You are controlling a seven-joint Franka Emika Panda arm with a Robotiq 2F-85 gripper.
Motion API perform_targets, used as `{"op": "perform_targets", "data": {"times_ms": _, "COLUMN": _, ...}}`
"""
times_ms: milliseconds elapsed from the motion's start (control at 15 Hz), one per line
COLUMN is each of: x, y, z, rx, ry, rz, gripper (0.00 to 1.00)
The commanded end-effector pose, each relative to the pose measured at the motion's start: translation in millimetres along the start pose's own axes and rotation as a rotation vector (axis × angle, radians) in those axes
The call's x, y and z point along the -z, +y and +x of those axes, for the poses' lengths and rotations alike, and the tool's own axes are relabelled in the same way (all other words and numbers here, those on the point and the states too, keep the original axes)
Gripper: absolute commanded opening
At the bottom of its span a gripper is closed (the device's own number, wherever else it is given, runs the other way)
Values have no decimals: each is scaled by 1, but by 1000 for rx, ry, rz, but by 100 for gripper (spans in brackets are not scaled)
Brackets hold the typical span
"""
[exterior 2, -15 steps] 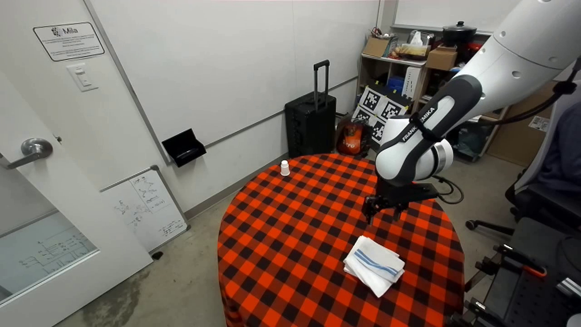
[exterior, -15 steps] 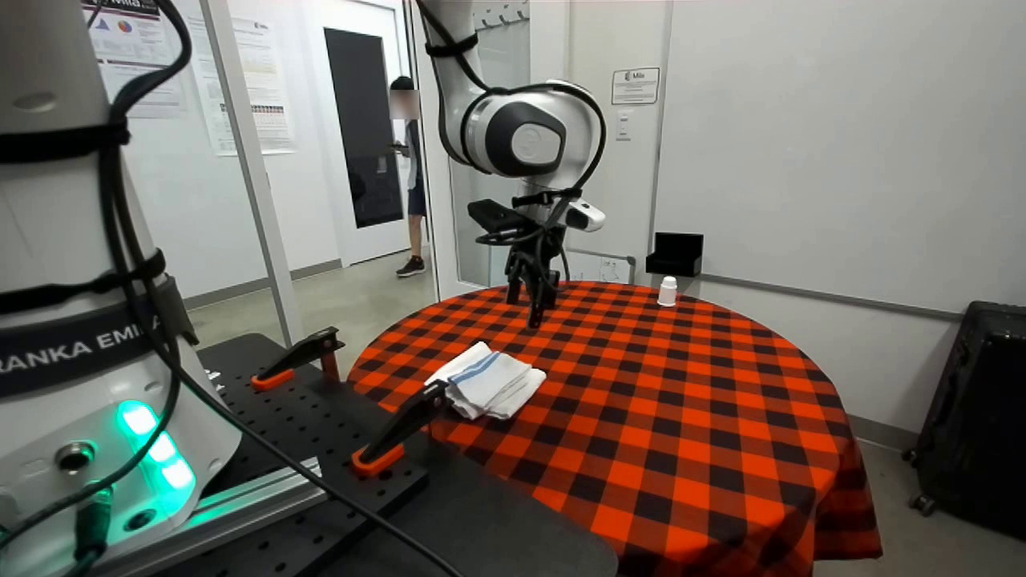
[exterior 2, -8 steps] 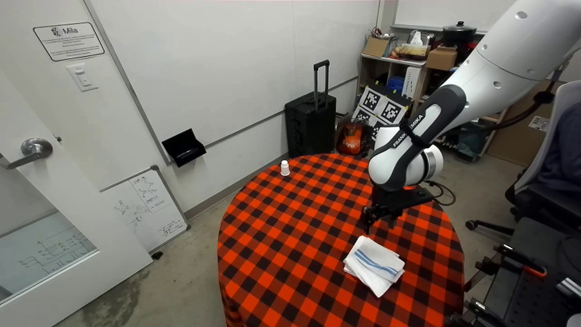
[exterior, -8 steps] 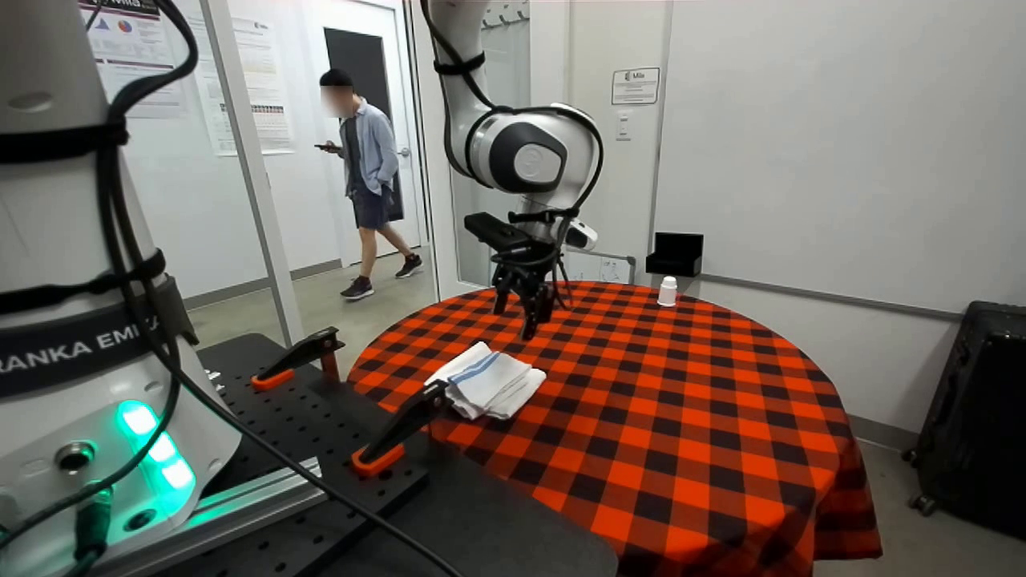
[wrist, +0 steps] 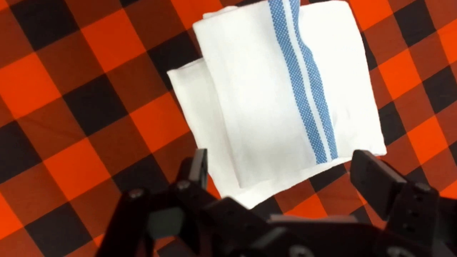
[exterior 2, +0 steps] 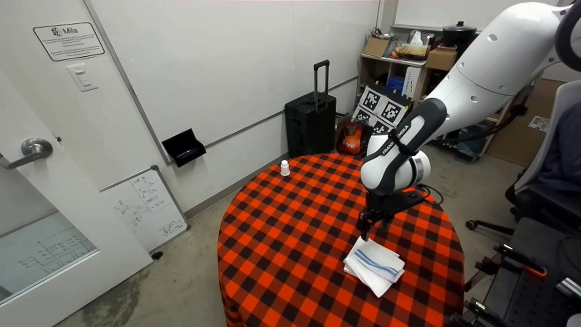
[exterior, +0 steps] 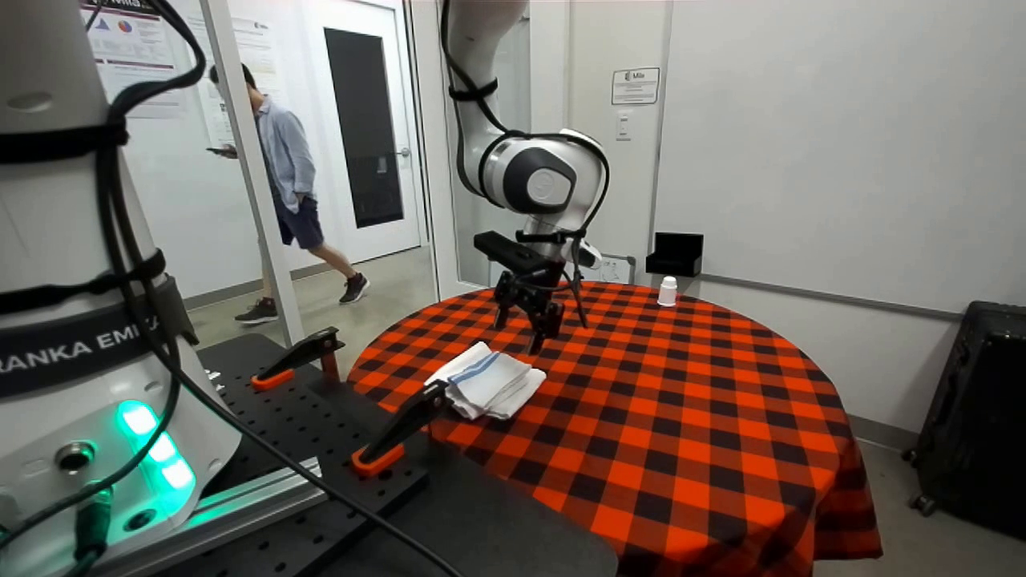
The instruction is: Unfold the cloth on the table once
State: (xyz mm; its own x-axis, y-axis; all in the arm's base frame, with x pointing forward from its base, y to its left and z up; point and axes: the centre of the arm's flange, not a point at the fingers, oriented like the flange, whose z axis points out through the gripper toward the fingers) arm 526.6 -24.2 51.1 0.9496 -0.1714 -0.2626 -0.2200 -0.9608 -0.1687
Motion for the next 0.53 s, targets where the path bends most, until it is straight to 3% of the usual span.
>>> {"op": "perform_targets", "data": {"times_ms": 0, "x": -9, "y": -1, "z": 23, "rx": 66, "ry": -33, "rz": 10, "gripper": 100}}
{"op": "perform_targets", "data": {"times_ms": 467, "x": -23, "y": 10, "z": 39, "rx": 104, "ry": -66, "rz": 7, "gripper": 100}}
